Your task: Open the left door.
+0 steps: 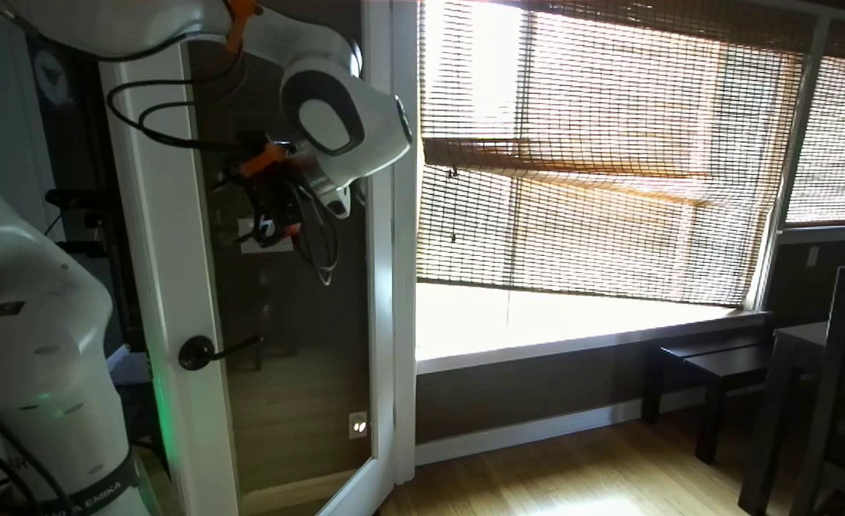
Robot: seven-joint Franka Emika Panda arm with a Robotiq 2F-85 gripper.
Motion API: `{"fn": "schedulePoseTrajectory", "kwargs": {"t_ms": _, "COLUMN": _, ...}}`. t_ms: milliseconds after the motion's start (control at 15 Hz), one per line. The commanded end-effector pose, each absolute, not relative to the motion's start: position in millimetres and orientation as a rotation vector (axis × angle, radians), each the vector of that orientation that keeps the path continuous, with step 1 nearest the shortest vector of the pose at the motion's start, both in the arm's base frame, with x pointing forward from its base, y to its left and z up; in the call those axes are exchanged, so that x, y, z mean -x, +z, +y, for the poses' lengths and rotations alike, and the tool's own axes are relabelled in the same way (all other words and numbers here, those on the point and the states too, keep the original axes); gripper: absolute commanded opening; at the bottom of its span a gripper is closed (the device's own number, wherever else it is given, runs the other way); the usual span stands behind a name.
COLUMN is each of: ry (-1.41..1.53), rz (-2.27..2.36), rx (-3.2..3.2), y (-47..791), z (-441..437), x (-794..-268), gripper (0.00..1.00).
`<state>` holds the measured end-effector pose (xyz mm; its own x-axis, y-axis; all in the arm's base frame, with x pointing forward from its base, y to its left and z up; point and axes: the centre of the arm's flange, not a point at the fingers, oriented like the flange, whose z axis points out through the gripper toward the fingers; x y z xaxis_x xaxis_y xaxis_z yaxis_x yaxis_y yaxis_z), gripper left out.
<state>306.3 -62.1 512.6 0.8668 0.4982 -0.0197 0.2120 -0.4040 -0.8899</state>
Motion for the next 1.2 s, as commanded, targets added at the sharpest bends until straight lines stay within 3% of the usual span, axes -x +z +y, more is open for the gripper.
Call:
{"fn": "schedulePoseTrajectory", "kwargs": {"t_ms": 0, "ry": 0.253, "rz": -0.490, "rx": 2.194, "y": 525, "z": -93, "x": -332, "gripper": 1.00}}
{"fn": "schedulePoseTrajectory", "kwargs": {"t_ms": 733, "ry": -0.201, "rz": -0.216, "rx": 2.694, "y": 550, "z": -172, "x": -355, "gripper": 1.00}}
{"fn": "schedulePoseTrajectory", "kwargs": {"t_ms": 1133, "ry": -0.176, "rz": -0.115, "rx": 2.823, "y": 549, "z": -192, "x": -360, "gripper": 1.00}}
